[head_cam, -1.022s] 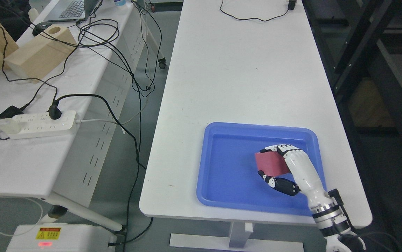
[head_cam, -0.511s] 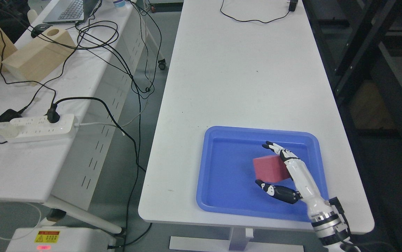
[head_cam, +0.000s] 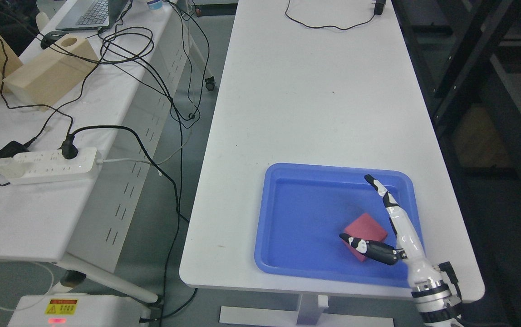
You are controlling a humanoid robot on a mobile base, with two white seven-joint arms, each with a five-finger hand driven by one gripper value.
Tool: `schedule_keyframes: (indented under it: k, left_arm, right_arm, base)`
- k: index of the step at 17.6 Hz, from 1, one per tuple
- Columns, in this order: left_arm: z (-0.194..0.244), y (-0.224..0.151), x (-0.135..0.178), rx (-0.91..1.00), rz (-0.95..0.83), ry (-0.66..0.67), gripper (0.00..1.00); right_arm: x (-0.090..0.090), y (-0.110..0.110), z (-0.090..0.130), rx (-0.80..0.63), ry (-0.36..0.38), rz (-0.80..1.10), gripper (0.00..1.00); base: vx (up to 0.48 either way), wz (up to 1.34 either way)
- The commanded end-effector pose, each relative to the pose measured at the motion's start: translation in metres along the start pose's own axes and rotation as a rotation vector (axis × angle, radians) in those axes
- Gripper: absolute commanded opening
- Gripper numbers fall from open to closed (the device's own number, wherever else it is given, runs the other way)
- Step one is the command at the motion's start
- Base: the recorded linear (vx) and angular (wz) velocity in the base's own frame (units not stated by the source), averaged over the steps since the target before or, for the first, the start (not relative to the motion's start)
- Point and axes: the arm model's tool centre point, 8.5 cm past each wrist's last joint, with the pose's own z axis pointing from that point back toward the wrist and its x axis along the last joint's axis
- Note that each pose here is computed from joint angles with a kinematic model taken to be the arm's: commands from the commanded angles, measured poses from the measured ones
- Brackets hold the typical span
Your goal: Pick pink block from left shelf to tray
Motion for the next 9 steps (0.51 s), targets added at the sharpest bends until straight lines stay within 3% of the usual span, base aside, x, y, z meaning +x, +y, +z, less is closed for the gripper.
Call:
schedule_keyframes:
  k: [1,4,9]
  left_arm:
    - [0.002,0.010,-0.007,0.015,-0.002,0.003,1.00]
    - [0.002,0.010,-0.007,0.015,-0.002,0.003,1.00]
    - [0.002,0.010,-0.007,0.015,-0.002,0.003,1.00]
  right_arm:
    - [-0.004,-0.026,0.003,-0.171,-0.015,-0.239,0.99]
    - [-0.005,-0.028,-0.003,-0.209,-0.015,-0.329,0.99]
    - [-0.013,-0.018,-0.009,-0.240,0.082,-0.516,0.99]
  base:
    - [0.000,0.00]
    - [-0.008,0.00]
    - [-0.083,0.00]
